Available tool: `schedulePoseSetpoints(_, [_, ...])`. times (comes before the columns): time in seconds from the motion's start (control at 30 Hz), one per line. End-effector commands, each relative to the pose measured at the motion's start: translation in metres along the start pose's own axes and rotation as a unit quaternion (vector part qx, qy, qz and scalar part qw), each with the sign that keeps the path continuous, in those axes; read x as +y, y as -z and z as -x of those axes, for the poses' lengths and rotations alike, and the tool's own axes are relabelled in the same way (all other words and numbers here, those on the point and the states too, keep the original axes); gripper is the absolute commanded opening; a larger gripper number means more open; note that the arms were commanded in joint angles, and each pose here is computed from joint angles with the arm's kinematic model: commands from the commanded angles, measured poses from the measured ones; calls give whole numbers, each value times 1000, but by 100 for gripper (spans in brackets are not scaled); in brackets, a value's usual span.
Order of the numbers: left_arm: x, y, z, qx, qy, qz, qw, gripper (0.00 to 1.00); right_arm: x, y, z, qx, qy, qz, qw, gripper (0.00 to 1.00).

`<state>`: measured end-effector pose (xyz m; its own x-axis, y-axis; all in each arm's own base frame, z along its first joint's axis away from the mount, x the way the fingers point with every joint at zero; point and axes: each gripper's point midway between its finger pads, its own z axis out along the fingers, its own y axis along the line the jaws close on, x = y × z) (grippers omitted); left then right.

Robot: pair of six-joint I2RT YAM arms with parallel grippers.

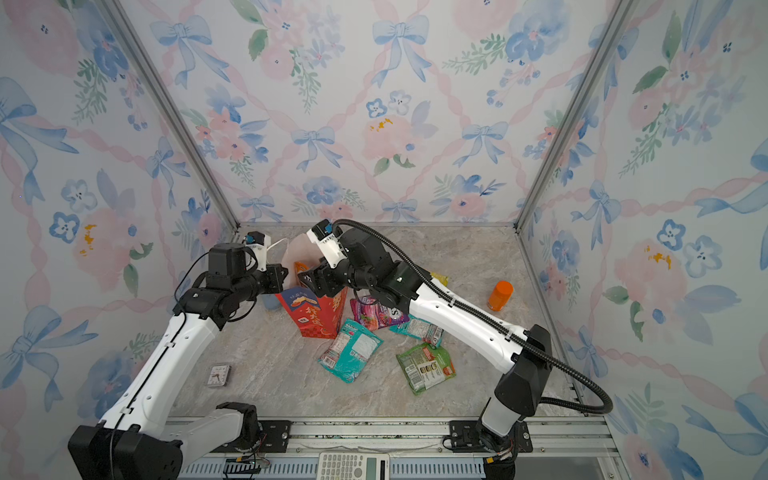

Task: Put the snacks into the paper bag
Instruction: 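Open the right gripper to release the orange FOX'S bag into the paper bag, then raise the right gripper and move it down toward the teal FOX'S bag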

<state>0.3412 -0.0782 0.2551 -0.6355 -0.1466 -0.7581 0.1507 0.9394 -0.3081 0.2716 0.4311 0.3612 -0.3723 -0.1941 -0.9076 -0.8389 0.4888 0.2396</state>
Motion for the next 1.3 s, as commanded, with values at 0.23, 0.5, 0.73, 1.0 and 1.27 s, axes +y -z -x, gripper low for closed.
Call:
schedulePoseSetpoints(0.23, [-3, 5, 5, -7, -17, -2, 1000, 0, -6, 16, 6, -20, -40, -4, 999, 79])
schedulePoseSetpoints(0.5, [-2, 4, 6, -6, -17, -2, 1000, 0, -17, 27, 2, -29, -107, 23, 994, 86])
schedulePoseSetpoints(0.73, [-3, 4, 6, -6, -18, -2, 1000, 0, -35, 53, -3, -44, -151, 9, 988, 87])
schedulePoseSetpoints(1.0, [-4, 4, 7, -7, -18, -3, 1000, 0, -87, 88, -56, 5, -196, -120, 973, 84])
schedulePoseSetpoints(1.27, [-4, 3, 7, -5, -16, -5, 1000, 0, -149, 125, -146, 74, -291, -260, 918, 71])
